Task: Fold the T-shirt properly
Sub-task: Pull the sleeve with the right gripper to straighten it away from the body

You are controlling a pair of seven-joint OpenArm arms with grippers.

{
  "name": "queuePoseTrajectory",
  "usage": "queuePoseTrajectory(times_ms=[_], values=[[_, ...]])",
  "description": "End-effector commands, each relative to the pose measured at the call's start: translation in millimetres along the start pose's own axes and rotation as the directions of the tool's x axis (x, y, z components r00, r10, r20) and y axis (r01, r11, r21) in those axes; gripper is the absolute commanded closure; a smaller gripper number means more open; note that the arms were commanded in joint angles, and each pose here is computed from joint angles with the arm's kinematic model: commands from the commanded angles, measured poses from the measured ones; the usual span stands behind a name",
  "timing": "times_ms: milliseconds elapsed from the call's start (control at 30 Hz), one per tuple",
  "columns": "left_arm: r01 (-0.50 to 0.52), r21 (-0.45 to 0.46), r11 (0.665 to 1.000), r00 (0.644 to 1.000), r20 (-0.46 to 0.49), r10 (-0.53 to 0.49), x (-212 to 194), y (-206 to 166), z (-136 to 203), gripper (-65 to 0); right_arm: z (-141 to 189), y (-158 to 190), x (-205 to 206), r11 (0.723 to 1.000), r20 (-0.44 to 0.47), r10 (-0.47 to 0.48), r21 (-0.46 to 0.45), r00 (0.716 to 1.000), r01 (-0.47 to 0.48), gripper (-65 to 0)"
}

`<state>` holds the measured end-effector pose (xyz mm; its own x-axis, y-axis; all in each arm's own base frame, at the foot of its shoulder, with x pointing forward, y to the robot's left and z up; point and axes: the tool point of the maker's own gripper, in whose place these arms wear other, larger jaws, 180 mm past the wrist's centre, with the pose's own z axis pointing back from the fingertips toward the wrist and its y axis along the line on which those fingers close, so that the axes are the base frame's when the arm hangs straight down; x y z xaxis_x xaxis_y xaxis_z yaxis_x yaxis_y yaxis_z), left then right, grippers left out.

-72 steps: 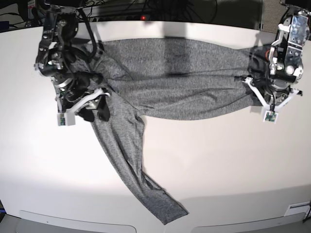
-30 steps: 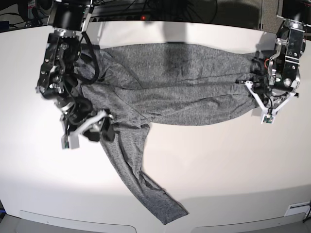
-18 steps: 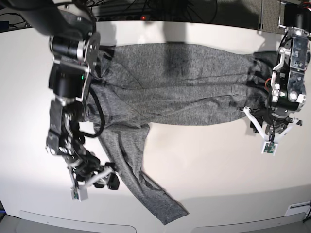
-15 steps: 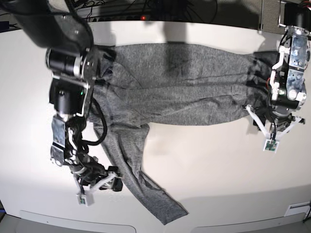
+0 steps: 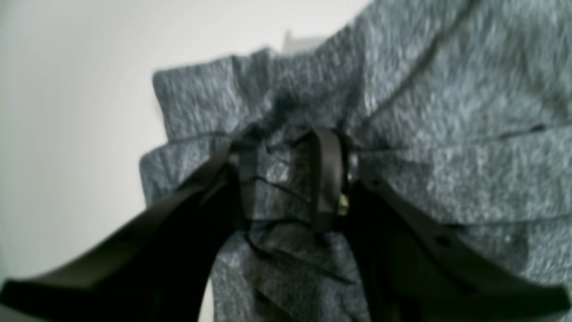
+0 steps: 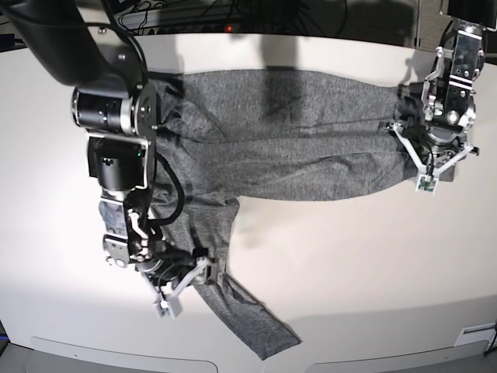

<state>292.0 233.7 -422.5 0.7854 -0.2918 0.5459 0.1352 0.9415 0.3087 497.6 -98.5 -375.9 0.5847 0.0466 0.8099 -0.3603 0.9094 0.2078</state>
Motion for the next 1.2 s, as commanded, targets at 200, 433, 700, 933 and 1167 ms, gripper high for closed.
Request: queuePoseTrajectory(times_ms=[200, 433, 700, 933, 1167], values=[[0.007, 0.011, 1.0, 0.971, 0.238, -0.01, 82, 4, 53, -19.6, -2, -17, 12, 0.989, 0.082, 0.013, -0.15, 0.997, 0.0, -27.0], [0.012, 0.006, 1.0, 0.939, 0.342, -0.013, 110, 0, 80, -19.6, -4, -17, -10, 0.984, 0.028, -0.029, -0.174, 0.999, 0.034, -26.6], [0.012, 0.006, 1.0, 0.939, 0.342, -0.013, 110, 0, 80, -19.6, -17, 68, -84, 0.996, -0.106, -0.046, 0.074, 0.993, 0.054, -26.6], [0.013, 0.006, 1.0, 0.947, 0.32, -0.014, 106, 1, 79, -19.6, -8, 112, -117, 0.97, -0.238, -0.036, 0.225, 0.97, 0.091, -26.6], [0.012, 0.006, 1.0, 0.945, 0.328, -0.014, 108, 0, 80, -19.6, 41, 82, -158, 0.982, -0.287, 0.031, 0.189, 0.958, 0.025, -26.6]])
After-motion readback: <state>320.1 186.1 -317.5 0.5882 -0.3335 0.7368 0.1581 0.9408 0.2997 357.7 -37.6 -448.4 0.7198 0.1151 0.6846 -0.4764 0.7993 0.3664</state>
